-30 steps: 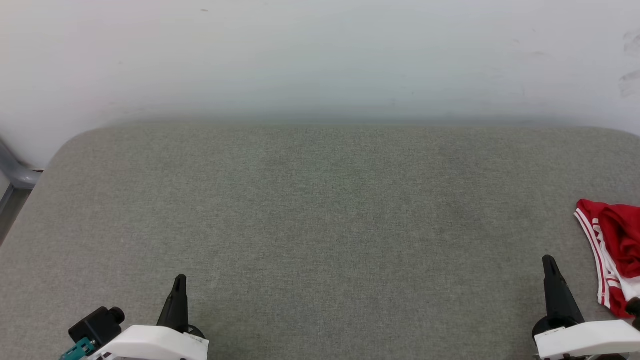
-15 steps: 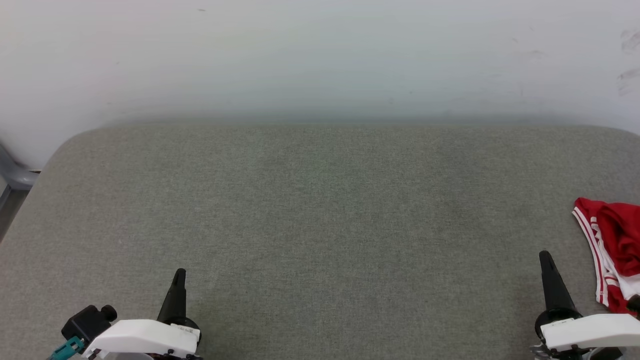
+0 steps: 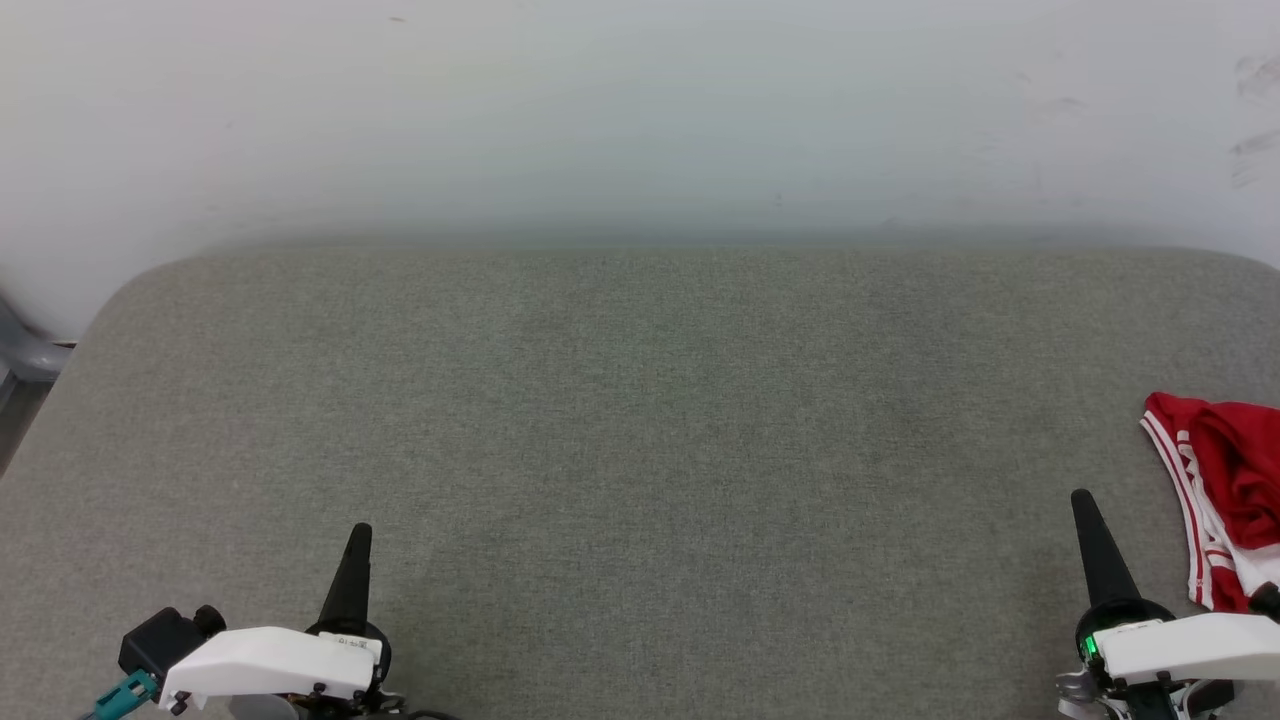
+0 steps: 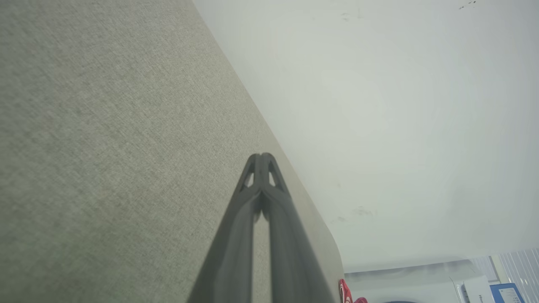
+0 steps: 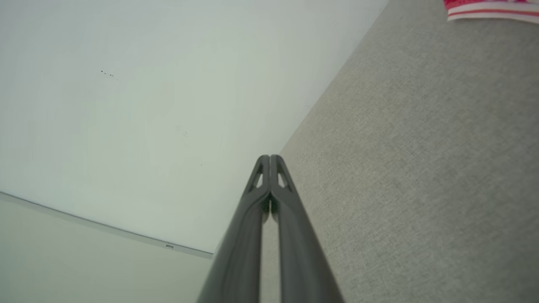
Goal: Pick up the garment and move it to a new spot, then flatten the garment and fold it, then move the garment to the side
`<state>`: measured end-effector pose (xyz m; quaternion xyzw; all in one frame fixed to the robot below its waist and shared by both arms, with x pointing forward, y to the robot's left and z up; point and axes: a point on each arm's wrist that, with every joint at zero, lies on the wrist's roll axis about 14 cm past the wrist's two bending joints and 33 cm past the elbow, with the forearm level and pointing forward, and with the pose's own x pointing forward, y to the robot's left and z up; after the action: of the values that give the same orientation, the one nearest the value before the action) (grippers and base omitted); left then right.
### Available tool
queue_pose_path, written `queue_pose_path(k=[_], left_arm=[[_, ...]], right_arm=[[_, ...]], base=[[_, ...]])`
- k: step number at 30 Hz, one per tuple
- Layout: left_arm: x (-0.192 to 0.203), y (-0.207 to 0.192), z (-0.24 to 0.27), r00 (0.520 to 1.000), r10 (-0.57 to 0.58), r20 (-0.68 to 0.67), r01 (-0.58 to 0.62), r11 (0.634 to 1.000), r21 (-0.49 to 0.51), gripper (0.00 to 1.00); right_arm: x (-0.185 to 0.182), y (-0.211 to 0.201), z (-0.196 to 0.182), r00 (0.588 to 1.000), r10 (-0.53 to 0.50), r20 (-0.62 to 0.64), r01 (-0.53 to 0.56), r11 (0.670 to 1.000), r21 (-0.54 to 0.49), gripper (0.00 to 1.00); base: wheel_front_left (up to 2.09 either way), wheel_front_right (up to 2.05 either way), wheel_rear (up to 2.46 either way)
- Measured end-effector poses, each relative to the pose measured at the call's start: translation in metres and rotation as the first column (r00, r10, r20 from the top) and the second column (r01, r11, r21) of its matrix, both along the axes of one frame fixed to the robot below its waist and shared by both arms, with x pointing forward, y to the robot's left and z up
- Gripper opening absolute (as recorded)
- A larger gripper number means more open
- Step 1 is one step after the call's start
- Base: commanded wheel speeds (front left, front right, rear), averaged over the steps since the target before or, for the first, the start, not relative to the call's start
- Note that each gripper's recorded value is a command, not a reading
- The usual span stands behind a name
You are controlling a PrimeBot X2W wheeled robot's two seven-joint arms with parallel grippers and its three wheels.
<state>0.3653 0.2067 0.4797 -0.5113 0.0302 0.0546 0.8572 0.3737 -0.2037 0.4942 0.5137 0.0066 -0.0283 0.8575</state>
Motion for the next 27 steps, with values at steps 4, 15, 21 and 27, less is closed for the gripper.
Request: queue_pose_path(k=[4,15,21,27], left_arm=[[0.003,-0.001,0.003,1.0,-0.003,0.011,0.003,0.999,-0.044,0.0],[0.006,-0.002,0.006,1.0,-0.005,0.027,0.009,0.988,-0.153,0.0],[0.01,-0.002,0.01,0.999,-0.002,0.043,0.011,0.978,-0.206,0.0],[0.011,-0.003,0.011,0.999,-0.006,0.052,0.019,0.966,-0.257,0.0]], right_arm=[[0.0,0.0,-0.001,1.0,0.0,-0.001,0.0,0.999,0.041,0.0],[0.004,0.001,0.001,1.0,0.004,0.006,-0.005,0.989,0.149,0.0],[0.006,0.002,0.002,1.0,0.009,0.01,-0.011,0.979,0.204,0.0],[0.007,0.002,0.003,1.0,0.01,0.012,-0.013,0.967,0.255,0.0]], base=[[0.0,0.0,0.0],[0.0,0.0,0.0],[0.0,0.0,0.0],[0.0,0.0,0.0]])
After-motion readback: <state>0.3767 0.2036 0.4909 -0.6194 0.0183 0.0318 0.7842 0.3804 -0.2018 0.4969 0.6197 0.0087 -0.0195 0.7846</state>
